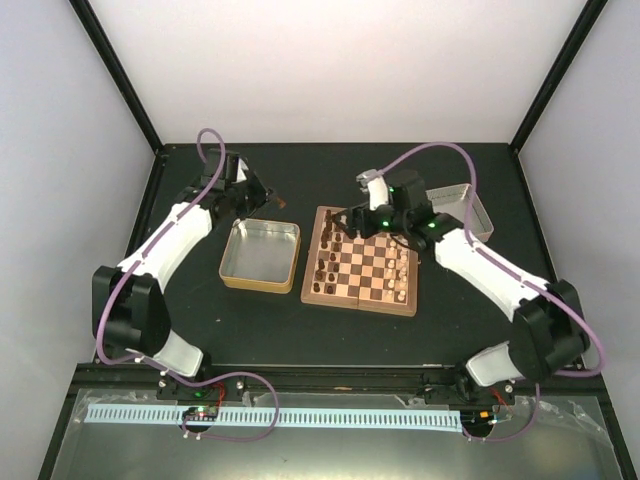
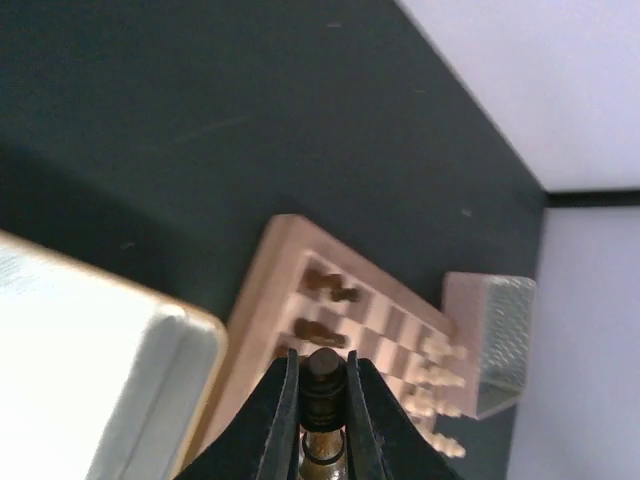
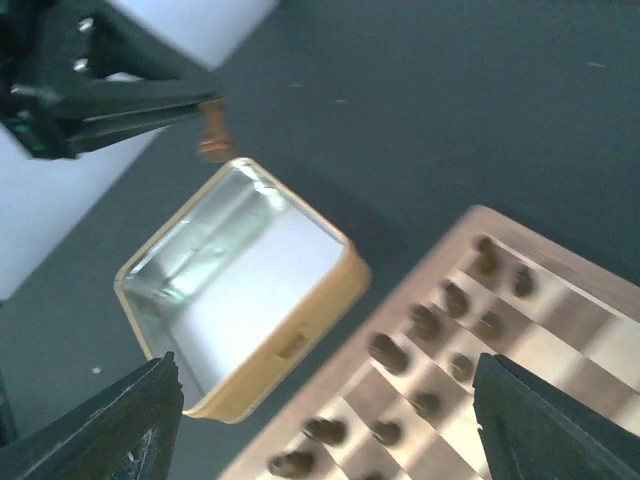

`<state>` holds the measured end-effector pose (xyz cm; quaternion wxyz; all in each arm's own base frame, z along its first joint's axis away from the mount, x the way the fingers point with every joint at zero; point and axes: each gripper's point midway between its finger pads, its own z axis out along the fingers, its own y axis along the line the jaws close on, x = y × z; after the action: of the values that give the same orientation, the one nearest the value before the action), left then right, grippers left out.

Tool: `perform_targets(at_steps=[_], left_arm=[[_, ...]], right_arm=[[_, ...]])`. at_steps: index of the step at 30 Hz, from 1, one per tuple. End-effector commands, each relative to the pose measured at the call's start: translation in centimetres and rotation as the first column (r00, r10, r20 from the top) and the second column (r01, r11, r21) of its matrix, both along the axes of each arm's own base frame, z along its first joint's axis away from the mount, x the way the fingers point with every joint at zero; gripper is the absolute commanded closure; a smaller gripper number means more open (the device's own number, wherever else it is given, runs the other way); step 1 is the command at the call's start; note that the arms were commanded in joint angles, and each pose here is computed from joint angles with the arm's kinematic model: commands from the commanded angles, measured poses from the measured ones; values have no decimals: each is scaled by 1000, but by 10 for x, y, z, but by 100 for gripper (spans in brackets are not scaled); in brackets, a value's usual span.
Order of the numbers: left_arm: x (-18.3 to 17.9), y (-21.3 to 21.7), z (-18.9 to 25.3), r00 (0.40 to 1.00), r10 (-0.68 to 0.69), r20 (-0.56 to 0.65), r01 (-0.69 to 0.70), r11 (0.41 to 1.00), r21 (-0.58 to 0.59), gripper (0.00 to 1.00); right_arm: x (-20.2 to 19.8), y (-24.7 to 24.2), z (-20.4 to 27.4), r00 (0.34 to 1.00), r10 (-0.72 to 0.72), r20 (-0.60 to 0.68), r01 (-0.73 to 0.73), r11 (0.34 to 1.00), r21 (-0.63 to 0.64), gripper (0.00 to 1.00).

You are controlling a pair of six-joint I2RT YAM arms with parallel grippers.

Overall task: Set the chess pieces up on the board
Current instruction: Place the chess piece on the chessboard.

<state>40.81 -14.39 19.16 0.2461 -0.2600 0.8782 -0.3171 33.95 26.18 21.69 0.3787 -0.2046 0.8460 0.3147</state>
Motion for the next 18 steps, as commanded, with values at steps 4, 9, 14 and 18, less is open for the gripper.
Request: perform_targets(at_steps=[4, 9, 14, 18], left_arm=[[8, -67, 87, 846, -346, 405, 399, 915, -52, 98], [3, -83, 105, 763, -432, 480, 497, 868, -8, 99], [-2, -89, 112, 723, -460, 516, 540, 841, -6, 99], [-5, -89, 113, 719, -456, 524, 541, 841, -10, 98]], right_arm=[[11, 76, 40, 953, 237, 186, -262, 957, 124, 21], [33, 102, 41, 951, 243, 189, -272, 951, 145, 23], [46, 118, 41, 955, 241, 176, -268, 951, 154, 34], [53, 117, 42, 961, 206, 185, -233, 962, 144, 48]])
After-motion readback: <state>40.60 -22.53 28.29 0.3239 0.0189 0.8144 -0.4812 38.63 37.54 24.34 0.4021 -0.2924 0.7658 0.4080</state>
